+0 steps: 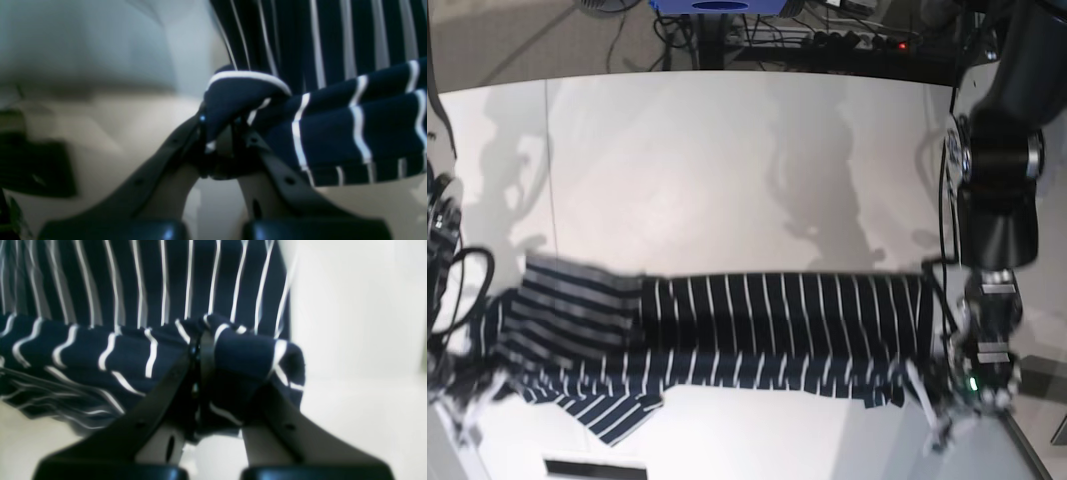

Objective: Layout the t-shirt on the table in an organized manner, then fold the t-shirt properly
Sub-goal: 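Lay the folded edge down with both grippers and smooth it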

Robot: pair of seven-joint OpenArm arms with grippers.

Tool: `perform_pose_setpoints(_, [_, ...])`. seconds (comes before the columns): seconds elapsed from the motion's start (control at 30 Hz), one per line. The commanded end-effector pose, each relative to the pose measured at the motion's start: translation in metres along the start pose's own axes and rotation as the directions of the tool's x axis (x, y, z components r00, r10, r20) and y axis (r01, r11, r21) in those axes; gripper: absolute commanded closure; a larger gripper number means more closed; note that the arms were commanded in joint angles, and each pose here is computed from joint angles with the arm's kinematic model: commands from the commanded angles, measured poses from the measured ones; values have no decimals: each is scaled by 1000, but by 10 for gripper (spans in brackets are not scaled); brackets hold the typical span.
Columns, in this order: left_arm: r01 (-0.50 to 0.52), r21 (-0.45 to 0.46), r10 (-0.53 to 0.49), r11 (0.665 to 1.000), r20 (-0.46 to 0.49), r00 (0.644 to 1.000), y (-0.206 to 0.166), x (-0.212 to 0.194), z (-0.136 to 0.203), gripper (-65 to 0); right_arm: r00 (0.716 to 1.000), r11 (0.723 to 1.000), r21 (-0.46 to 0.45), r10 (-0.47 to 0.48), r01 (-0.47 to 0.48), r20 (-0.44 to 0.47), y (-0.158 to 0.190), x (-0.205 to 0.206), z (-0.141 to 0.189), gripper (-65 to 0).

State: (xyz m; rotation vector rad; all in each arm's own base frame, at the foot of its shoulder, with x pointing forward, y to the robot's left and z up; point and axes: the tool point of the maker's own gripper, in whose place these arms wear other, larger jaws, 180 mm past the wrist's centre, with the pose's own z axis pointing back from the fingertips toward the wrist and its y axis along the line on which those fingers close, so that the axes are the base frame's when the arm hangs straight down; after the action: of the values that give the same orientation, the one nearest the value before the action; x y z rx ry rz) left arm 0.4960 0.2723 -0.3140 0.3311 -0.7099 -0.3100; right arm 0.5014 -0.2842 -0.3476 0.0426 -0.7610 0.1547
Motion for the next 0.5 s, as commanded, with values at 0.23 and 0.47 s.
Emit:
perform_pose_setpoints(0.23, [-15,110,14,994,9,1000,28,-54,40,0,981,974,-160,137,-159,-139,-50,-66,67,0])
perform_pose_setpoints(0.47, [46,65,-36,997,-154,987,-17,-137,20,0,957,991,-68,96,-119,-275,-18,-120,45,0])
